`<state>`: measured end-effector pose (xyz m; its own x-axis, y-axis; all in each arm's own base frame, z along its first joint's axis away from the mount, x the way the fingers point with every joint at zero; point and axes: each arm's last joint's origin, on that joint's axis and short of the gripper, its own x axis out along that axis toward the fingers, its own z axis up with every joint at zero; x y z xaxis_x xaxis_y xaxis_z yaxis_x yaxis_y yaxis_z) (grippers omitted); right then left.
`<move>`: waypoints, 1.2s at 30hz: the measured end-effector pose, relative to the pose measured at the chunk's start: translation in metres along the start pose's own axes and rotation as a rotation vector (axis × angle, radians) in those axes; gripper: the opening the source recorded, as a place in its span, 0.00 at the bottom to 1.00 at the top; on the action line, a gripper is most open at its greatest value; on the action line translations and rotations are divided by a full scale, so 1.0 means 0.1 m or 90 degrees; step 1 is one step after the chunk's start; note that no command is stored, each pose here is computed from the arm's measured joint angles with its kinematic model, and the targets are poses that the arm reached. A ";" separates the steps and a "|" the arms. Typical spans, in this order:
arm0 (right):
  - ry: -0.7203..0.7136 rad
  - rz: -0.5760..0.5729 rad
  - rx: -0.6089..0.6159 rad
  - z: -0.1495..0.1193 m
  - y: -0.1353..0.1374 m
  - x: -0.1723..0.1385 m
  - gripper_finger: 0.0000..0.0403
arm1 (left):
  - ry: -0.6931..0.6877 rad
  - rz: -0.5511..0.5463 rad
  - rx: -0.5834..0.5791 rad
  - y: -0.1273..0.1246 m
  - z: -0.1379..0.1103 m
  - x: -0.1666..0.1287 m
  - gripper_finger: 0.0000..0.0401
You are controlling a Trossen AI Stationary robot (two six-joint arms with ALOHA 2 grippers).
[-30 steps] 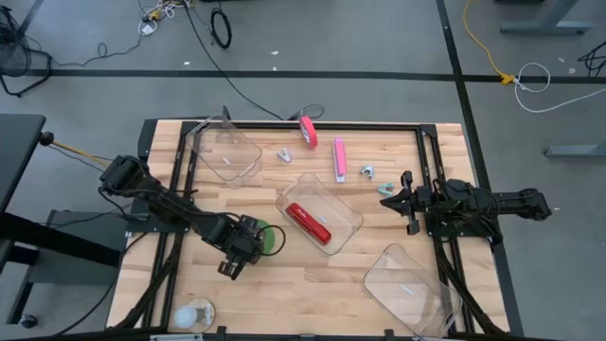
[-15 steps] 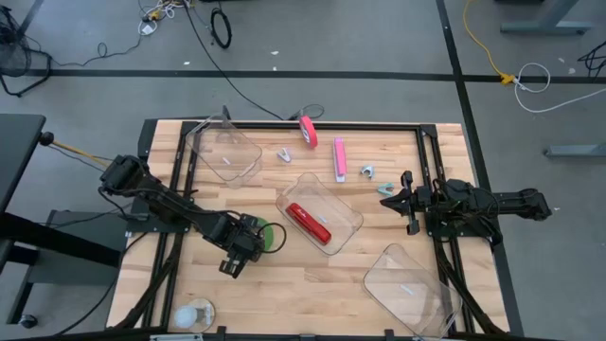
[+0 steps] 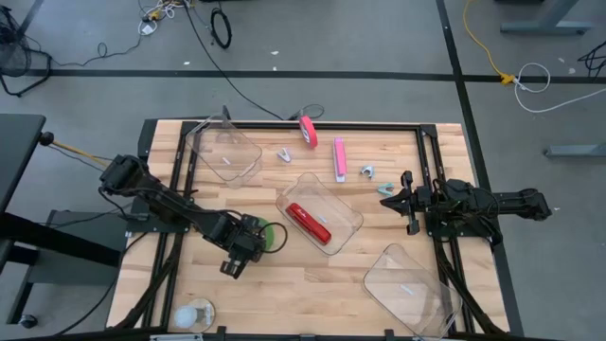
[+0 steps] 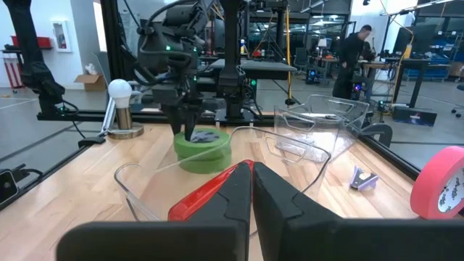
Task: Pick and place Stapler, Stapler remover, tape
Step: Put the green tape into the top transparent bin
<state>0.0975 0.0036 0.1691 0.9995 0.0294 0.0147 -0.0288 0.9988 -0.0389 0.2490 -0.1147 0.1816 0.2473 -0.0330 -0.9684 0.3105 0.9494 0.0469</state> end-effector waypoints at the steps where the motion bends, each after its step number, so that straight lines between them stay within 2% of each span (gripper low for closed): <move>1: 0.000 0.000 0.000 0.00 0.00 0.00 0.04 | 0.000 0.000 0.003 0.00 0.01 -0.02 0.24; 11: 0.000 0.000 0.000 0.00 0.00 0.00 0.04 | 0.006 0.007 0.011 0.01 0.10 -0.16 0.24; 23: 0.000 0.000 0.000 0.00 0.00 0.00 0.04 | -0.037 0.011 0.013 0.06 0.32 -0.47 0.23; 36: 0.000 0.000 0.000 0.00 0.00 0.00 0.04 | -0.083 0.056 -0.010 0.36 0.55 -0.87 0.23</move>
<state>0.0975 0.0036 0.1691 0.9994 0.0297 0.0147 -0.0292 0.9988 -0.0389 0.2887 -0.0948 0.2813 0.3909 0.0105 -0.9204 0.2681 0.9553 0.1248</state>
